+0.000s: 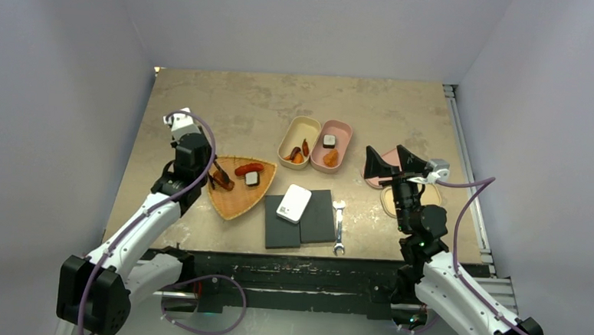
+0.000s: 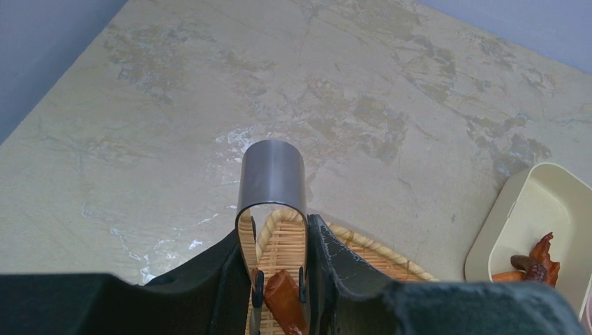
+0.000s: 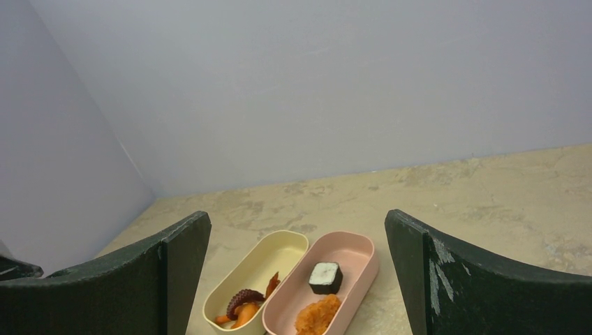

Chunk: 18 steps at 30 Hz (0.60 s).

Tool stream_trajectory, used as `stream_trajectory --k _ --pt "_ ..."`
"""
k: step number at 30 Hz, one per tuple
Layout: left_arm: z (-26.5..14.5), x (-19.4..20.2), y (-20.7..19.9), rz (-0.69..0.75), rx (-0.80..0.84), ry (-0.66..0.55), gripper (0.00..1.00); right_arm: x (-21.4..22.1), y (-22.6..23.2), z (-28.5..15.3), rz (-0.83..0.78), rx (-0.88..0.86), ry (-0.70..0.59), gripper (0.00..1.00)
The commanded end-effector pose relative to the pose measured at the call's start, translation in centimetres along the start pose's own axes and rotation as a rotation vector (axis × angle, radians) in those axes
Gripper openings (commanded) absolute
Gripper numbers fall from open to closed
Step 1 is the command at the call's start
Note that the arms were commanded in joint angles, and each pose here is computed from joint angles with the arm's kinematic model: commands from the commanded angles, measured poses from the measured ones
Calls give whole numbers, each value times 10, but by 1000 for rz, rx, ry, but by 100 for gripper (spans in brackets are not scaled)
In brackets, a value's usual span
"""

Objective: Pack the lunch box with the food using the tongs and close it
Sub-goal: Pick up the fake food from the plate.

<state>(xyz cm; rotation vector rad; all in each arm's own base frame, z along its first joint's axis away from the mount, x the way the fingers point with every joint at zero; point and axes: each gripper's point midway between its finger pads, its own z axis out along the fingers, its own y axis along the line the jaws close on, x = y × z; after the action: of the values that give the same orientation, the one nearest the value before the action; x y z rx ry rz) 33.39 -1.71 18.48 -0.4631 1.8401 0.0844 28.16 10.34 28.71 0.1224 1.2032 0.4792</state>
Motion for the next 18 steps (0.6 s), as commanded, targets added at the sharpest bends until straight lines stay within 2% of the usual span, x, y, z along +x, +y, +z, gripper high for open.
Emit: stream_trajectory --k 1,12,18 --pt "7 -15 -12 -78 34 -67 29 -10 5 -1 26 -24 -40 99" --pt "31 -13 -34 -42 73 -64 29 -10 6 0 24 -25 -37 99" --pt "36 -4 -28 7 35 -35 30 -11 6 -1 24 -26 -39 99"
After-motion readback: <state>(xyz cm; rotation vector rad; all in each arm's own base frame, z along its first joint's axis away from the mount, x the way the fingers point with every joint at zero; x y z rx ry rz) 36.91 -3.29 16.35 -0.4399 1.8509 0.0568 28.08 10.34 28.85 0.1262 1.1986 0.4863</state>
